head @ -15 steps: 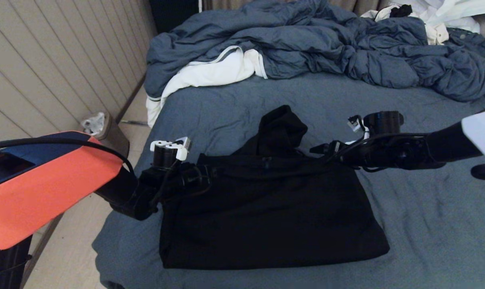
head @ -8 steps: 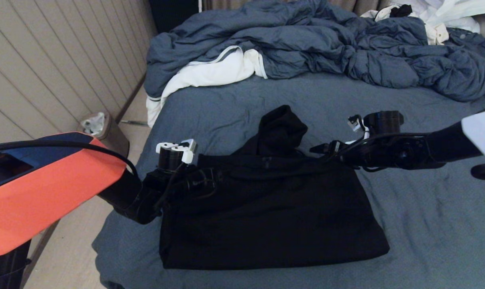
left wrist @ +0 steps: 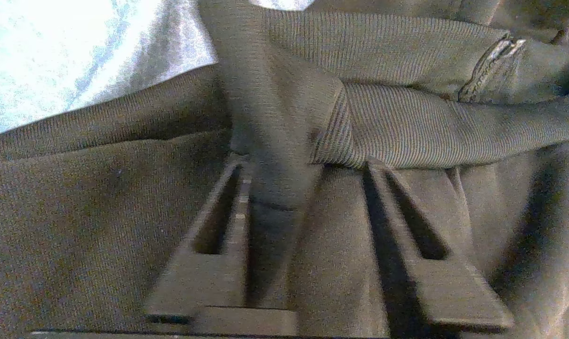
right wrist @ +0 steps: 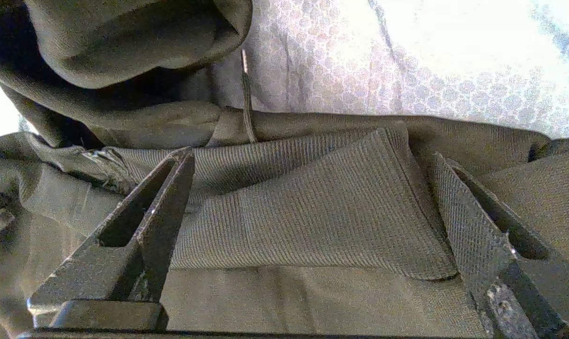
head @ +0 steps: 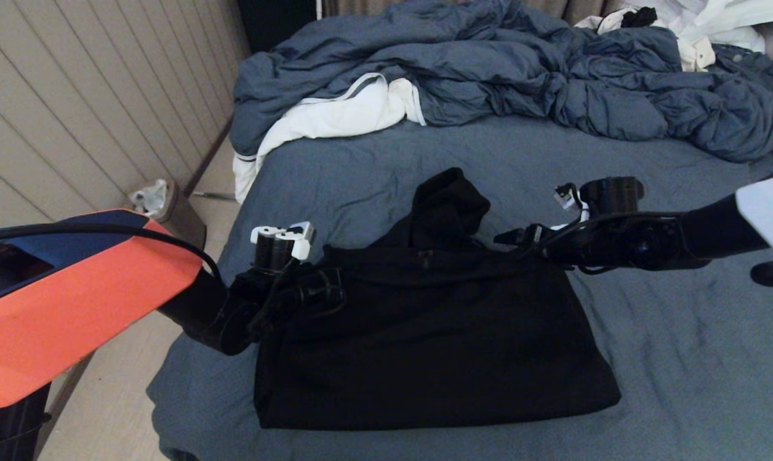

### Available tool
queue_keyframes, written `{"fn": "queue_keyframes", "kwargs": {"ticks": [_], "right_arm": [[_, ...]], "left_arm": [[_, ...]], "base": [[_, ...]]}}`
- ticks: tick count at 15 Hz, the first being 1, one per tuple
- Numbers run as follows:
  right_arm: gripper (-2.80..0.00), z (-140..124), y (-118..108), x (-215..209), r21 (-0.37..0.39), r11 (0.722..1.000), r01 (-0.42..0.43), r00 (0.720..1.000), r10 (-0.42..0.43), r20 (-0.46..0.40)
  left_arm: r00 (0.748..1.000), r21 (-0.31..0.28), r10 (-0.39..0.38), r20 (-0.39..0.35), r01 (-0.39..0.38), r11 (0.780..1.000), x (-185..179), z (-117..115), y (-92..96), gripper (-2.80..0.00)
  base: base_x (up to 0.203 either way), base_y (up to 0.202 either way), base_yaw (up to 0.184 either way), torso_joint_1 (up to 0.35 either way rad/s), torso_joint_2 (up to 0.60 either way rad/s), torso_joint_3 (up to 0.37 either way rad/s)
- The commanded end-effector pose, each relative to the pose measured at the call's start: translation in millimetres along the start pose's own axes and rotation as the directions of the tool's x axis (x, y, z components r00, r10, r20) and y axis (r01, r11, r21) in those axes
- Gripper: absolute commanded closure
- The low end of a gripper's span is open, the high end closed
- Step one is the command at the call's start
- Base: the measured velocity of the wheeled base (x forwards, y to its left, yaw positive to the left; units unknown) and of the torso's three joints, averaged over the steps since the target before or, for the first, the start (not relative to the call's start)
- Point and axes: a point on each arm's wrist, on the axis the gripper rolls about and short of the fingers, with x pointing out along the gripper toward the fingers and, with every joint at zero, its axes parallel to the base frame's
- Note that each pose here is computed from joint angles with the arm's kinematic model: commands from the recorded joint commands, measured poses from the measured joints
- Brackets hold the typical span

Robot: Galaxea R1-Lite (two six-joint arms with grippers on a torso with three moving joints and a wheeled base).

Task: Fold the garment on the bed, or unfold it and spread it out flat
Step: Unfold the black sweatshirt

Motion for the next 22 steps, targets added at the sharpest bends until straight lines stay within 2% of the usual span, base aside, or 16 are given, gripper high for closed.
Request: {"fn": "queue_keyframes", "kwargs": {"ticks": [1, 8, 14, 22], "right_arm": [[-2.80, -0.2, 0.7, 0.5, 0.000, 1.000, -0.004, 1.000, 0.004, -0.001], [-2.80, -2.1, 0.6, 0.6, 0.000, 1.000, -0.002, 1.000, 0.002, -0.006], [-2.80, -5.8, -3.0, 1.0, -0.052, 0.999, 0.006, 1.000, -0.007, -0.020], [-2.80, -6.3, -4.7, 1.1, -0.071, 0.997, 0.010, 1.000, -0.012, -0.021]], "left_arm": [[1.000, -0.002, -0.002, 0.005, 0.002, 1.000, 0.8, 0.3, 0.2, 0.00], [1.000, -0.002, -0.001, 0.004, 0.001, 1.000, 3.4, 0.0, 1.2, 0.00], [1.000, -0.003, 0.003, -0.002, -0.003, 1.000, 4.0, -0.9, 2.0, 0.00], [1.000, -0.004, 0.003, -0.004, -0.003, 1.000, 6.0, -0.9, 2.5, 0.00]], "base": [[0.000, 0.000, 0.000, 0.000, 0.00, 0.000], [0.000, 0.000, 0.000, 0.000, 0.00, 0.000], [0.000, 0.000, 0.000, 0.000, 0.00, 0.000], [0.000, 0.000, 0.000, 0.000, 0.00, 0.000]]}}
